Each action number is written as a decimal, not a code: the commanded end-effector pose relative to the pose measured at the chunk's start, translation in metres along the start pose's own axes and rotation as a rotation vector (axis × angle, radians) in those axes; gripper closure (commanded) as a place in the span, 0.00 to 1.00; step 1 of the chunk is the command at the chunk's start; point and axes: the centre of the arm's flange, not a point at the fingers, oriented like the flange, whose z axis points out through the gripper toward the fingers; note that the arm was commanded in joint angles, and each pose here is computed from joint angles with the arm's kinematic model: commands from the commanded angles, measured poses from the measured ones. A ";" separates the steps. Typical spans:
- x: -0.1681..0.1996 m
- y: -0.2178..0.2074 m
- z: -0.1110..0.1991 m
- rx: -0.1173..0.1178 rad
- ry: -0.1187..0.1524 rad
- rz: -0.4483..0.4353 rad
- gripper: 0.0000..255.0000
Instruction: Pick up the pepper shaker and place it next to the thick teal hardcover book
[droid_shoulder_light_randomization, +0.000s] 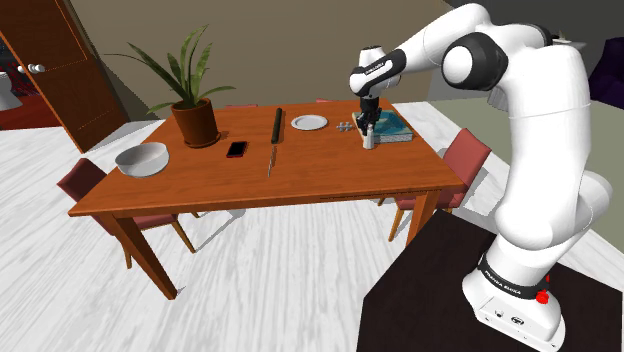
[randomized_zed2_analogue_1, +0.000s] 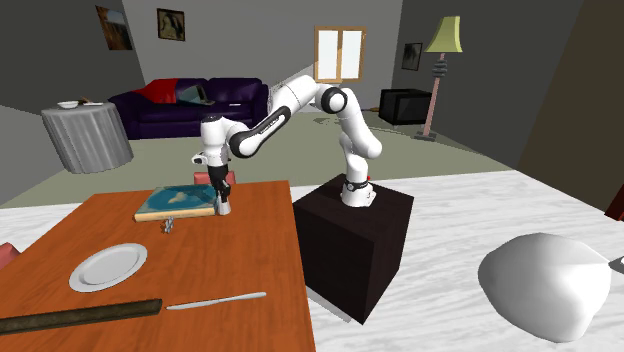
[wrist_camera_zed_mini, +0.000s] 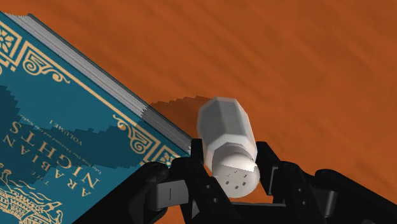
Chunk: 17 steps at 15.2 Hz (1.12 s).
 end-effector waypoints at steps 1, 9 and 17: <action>0.000 0.000 0.000 0.000 0.000 0.000 1.00; 0.000 0.000 -0.026 0.000 0.000 0.000 0.00; 0.000 0.000 -0.050 0.000 0.000 0.000 0.00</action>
